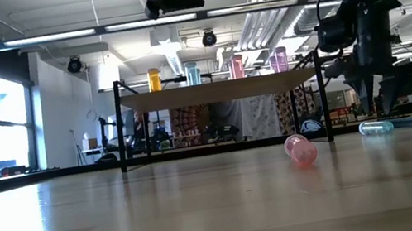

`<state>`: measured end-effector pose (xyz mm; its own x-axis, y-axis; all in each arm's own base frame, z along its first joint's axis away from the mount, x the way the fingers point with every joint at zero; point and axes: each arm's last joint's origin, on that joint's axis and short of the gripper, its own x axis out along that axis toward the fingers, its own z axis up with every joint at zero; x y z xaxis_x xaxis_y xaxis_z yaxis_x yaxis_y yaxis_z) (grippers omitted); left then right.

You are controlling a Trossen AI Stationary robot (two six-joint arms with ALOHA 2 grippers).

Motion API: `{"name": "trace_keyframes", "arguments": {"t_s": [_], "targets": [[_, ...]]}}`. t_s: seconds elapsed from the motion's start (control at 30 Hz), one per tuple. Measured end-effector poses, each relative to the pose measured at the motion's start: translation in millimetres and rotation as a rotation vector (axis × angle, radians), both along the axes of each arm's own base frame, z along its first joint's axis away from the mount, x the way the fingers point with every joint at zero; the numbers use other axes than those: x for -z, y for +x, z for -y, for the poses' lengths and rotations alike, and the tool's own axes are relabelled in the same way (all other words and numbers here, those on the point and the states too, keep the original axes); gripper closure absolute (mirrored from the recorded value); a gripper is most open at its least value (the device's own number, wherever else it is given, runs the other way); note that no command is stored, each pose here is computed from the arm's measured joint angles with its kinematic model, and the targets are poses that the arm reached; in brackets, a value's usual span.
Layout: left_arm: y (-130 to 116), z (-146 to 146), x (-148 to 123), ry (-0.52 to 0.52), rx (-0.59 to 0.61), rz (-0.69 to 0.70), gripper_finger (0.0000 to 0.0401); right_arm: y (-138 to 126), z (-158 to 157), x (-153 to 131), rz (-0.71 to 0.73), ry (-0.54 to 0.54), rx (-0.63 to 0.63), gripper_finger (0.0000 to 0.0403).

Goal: Pick and place medicine bottles onto shelf by color
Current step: Put the green pill bottle on the shelf aligned with the green pill bottles

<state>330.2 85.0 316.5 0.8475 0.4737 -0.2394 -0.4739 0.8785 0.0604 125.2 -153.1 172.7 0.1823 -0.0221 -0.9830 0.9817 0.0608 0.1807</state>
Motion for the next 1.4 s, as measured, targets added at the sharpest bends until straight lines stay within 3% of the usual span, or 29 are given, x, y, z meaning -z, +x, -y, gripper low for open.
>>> {"name": "trace_keyframes", "arguments": {"t_s": [0.27,0.77,1.23,1.4], "targets": [[0,0,0,-0.004,-0.001,0.002,0.0160,5,-1,2,-0.040,-0.033,-0.010,0.0233],[0,0,0,-0.014,-0.004,0.008,0.0160,6,1,9,-0.059,0.015,0.165,0.0233],[0,0,0,-0.014,-0.003,0.008,0.0160,1,-8,29,-0.045,0.034,0.187,0.0234],[0,0,0,-0.013,-0.003,0.008,0.0160,1,-8,29,-0.042,0.036,0.204,0.0255]]}}
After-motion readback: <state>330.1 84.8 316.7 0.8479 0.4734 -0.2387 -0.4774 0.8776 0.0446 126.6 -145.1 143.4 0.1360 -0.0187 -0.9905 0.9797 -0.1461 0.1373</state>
